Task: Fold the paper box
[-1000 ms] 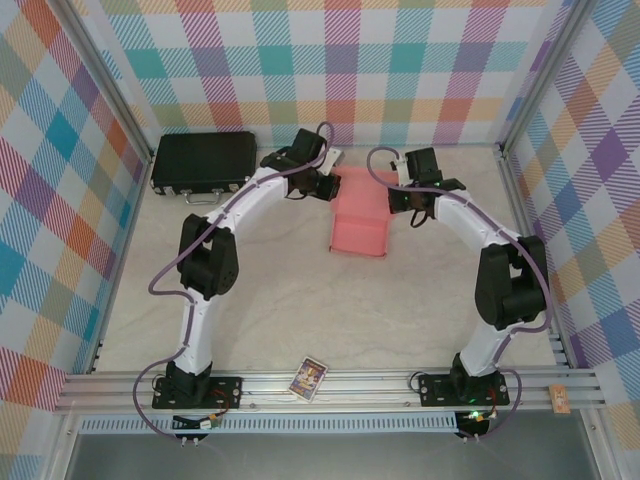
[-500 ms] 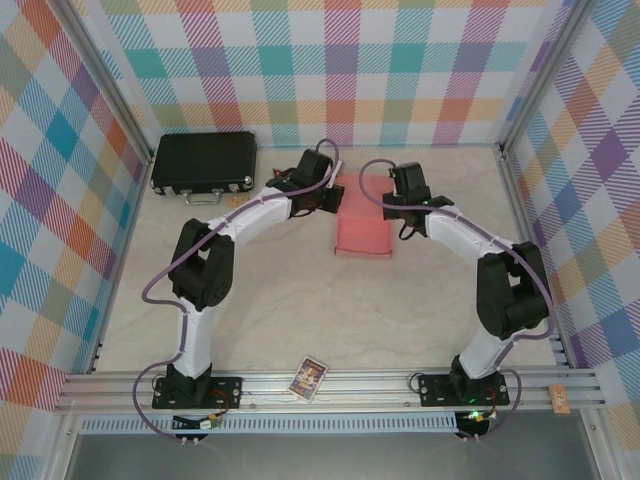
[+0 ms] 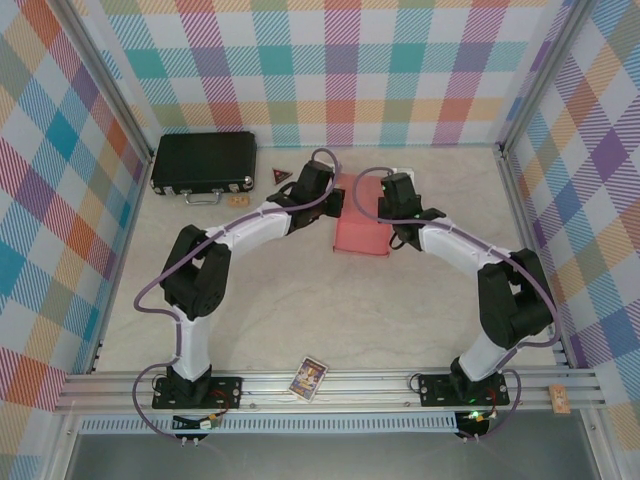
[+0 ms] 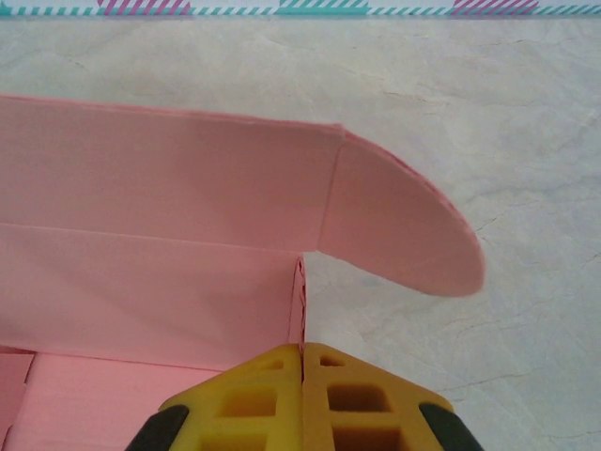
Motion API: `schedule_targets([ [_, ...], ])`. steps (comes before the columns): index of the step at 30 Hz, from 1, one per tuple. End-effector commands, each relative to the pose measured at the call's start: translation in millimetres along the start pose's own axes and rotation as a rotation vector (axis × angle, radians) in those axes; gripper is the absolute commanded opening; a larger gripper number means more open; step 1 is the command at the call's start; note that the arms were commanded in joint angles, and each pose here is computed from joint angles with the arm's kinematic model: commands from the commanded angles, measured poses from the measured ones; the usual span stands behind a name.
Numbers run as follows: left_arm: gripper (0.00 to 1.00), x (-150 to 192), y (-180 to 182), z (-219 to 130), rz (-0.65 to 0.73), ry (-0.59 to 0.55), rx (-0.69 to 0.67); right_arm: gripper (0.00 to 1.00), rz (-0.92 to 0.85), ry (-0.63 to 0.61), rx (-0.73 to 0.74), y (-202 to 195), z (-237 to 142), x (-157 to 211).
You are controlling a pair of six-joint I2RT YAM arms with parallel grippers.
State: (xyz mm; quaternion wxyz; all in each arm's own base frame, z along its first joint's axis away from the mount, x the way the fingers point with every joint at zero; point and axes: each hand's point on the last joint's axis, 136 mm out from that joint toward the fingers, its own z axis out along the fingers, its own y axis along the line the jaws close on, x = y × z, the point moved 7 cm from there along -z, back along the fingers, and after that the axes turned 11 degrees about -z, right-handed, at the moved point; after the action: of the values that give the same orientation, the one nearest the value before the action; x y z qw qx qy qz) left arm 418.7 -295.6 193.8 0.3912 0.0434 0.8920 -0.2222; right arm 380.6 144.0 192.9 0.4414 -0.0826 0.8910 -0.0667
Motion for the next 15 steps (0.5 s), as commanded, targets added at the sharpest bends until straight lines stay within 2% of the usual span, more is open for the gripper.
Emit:
schedule_targets([
  [1, 0.02, -10, -11, -16, -0.023, -0.099, 0.017, 0.00, 0.050, -0.047, 0.055, -2, -8, -1],
  [15, 0.03, 12, -9, -14, -0.027, -0.122, -0.009, 0.00, 0.087, -0.050, 0.113, 4, -8, 17],
])
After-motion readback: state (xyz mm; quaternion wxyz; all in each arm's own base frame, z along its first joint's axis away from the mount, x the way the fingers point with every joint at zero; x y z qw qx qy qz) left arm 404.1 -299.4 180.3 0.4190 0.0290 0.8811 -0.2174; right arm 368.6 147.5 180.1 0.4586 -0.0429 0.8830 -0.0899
